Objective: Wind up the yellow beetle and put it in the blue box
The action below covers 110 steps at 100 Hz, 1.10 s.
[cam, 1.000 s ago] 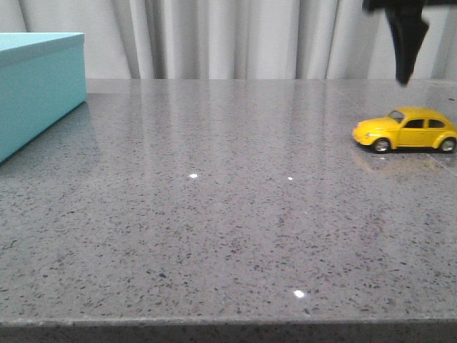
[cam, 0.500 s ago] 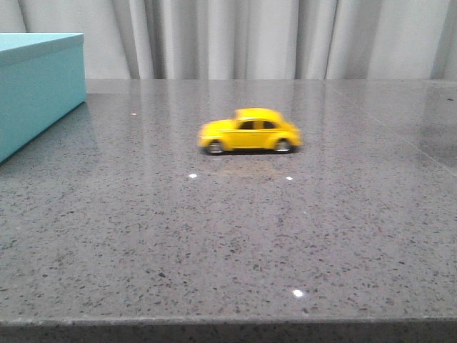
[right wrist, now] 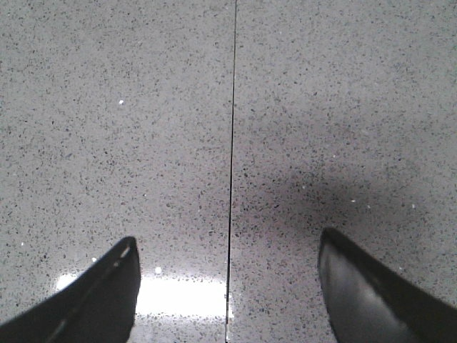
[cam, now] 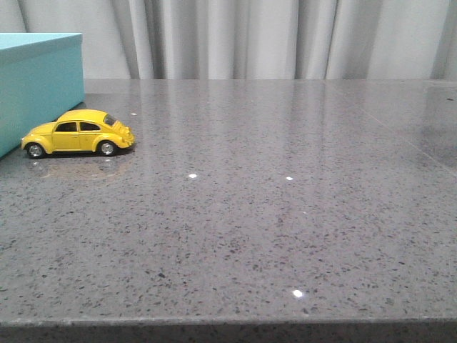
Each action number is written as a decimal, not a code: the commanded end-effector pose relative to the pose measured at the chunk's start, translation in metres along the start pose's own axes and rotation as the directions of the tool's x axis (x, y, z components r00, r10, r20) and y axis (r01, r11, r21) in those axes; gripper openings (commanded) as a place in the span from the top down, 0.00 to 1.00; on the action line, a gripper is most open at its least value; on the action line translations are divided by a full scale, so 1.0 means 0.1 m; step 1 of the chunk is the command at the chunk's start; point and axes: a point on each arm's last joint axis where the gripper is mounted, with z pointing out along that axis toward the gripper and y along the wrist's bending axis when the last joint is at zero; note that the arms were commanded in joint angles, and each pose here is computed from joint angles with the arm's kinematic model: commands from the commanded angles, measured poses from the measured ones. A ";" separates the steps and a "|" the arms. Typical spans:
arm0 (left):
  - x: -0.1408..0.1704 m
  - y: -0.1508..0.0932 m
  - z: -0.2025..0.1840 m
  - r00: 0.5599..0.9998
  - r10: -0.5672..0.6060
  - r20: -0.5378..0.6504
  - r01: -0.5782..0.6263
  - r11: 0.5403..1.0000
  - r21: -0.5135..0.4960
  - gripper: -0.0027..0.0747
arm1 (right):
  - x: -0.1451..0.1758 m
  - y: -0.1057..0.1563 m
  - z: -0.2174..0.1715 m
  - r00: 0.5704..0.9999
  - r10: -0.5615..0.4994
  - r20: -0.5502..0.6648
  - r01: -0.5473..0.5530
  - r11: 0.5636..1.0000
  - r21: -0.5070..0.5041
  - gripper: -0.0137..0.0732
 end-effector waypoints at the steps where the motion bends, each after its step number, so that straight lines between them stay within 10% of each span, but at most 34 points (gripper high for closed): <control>1: -0.20 -0.03 0.02 0.997 -0.014 0.070 0.013 1.000 0.015 0.99 | -0.05 -0.01 -0.19 0.994 -0.008 0.106 0.010 1.000 -0.017 0.24; 25: -0.39 -0.18 0.28 0.992 0.091 -0.088 -0.082 0.992 0.099 0.92 | -0.03 0.04 -0.29 0.988 -0.025 0.154 0.033 0.998 -0.046 0.24; 54: -0.71 -0.59 0.68 0.905 0.413 -0.104 -0.365 0.877 0.313 0.26 | 0.00 0.10 -0.35 0.985 -0.043 0.170 0.055 0.996 -0.067 0.24; 89: -0.93 -1.07 1.24 0.616 0.779 -0.119 -0.590 0.556 0.586 0.25 | 0.00 0.14 -0.35 0.982 -0.054 0.183 0.070 0.994 -0.084 0.24; 110: -0.92 -1.24 1.63 0.529 0.824 -0.204 -0.511 0.501 0.698 0.25 | 0.00 0.14 -0.35 0.981 -0.054 0.185 0.070 0.994 -0.085 0.24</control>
